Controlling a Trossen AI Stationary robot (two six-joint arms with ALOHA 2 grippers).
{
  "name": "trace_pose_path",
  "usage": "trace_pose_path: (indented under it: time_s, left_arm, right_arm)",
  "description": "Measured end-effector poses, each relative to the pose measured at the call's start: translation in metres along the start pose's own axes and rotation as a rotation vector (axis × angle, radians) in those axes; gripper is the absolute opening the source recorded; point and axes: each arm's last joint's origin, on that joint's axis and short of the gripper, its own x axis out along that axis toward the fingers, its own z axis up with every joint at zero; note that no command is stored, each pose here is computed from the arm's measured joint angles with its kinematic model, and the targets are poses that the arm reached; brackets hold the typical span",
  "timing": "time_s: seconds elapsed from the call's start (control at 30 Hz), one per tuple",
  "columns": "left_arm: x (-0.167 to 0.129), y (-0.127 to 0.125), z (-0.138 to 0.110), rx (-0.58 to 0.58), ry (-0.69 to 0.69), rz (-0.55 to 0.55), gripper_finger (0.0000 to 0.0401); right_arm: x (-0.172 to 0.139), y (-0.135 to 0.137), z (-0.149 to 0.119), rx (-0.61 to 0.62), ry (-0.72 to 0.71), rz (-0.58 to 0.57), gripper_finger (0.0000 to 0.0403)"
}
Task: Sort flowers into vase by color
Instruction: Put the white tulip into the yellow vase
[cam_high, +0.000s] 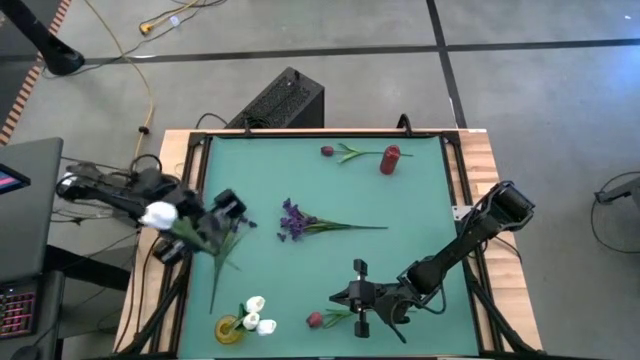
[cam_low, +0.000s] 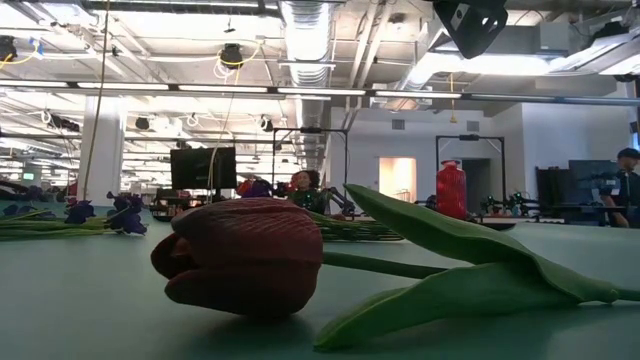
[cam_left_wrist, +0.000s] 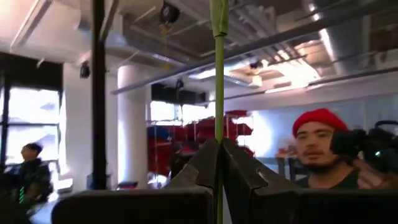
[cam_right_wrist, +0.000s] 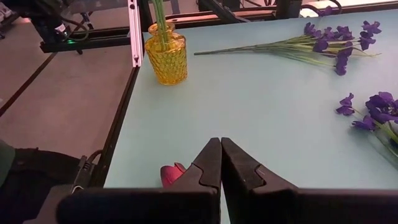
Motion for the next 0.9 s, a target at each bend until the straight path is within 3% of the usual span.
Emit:
trace_pose_path:
  time_s: [0.37, 0.67, 0.9]
  left_arm:
    - [0.019, -0.048, -0.019, -0.039, 0.076, -0.127, 0.0000]
    - [0.011, -0.083, -0.052, -0.036, 0.115, -0.071, 0.0000]
    - [-0.006, -0.094, -0.082, -0.115, 0.100, -0.005, 0.0000]
  right_arm:
    - [0.000, 0.000, 0.000, 0.001, -0.001, -0.001, 0.0032]
    - [0.000, 0.000, 0.000, -0.001, -0.004, -0.001, 0.0032]
    - [0.005, -0.008, 0.004, 0.002, -0.008, -0.027, 0.0032]
